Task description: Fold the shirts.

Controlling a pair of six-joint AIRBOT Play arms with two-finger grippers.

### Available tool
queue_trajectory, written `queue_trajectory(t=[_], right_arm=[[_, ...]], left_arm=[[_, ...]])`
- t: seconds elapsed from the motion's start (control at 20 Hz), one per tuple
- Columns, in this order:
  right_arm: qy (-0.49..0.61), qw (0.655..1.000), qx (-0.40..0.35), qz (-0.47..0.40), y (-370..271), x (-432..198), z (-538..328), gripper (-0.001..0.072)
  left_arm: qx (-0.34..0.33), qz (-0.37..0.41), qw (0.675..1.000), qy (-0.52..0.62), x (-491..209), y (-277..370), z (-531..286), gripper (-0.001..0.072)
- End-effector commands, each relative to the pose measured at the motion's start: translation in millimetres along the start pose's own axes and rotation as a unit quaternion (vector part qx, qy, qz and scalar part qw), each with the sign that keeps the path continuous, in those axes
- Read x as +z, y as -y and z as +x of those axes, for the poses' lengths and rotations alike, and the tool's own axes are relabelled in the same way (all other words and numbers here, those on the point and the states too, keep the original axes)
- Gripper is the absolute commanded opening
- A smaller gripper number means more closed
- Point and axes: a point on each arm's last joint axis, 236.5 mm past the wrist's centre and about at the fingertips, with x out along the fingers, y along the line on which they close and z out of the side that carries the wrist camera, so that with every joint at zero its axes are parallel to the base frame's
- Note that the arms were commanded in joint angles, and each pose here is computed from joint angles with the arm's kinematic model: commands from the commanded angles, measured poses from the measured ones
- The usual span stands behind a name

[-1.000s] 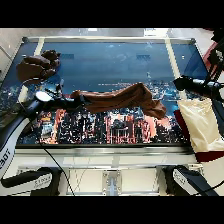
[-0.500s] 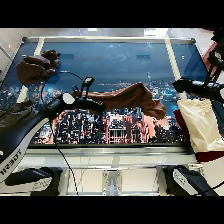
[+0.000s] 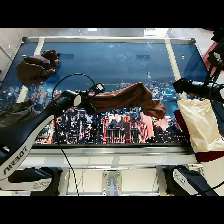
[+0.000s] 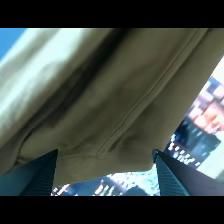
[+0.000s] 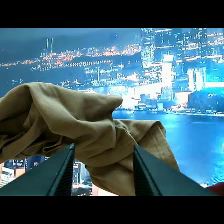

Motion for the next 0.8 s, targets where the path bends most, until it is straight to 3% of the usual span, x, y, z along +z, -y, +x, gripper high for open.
queue_trajectory(t=[0.0,0.15,0.2,0.3,0.35,0.5,0.75], right_arm=[[0.0,1.0,0.001,0.001,-0.3,-0.1,-0.3,0.0428],[0.0,1.0,0.001,0.001,-0.3,0.1,-0.3,0.0428],[0.001,1.0,0.001,0.001,-0.2,0.3,-0.3,0.0427],[0.0,1.0,0.001,0.001,-0.3,-0.1,-0.3,0.0428],[-0.002,1.0,0.001,0.001,-0.4,-0.8,-0.2,0.0427],[-0.045,0.999,0.005,0.001,-1.2,-23.5,1.7,0.0427],[-0.205,0.978,-0.027,0.031,32.4,-147.8,36.6,0.0427]], left_arm=[[0.003,0.024,0.999,-0.04,-18.4,-1.0,20.5,0.0701],[-0.011,0.008,1.0,-0.028,-13.5,6.6,30.8,0.0693],[-0.007,0.002,1.0,-0.012,-5.9,5.1,31.8,0.0559],[0.014,-0.001,1.0,0.027,12.4,-5.3,31.3,0.0147],[0.026,-0.001,0.999,0.045,21.1,-10.6,30.3,0.0011],[0.032,0.0,0.998,0.054,29.7,-16.4,25.5,0.0014],[0.051,0.021,0.998,-0.024,9.6,-36.3,7.4,0.0013]])
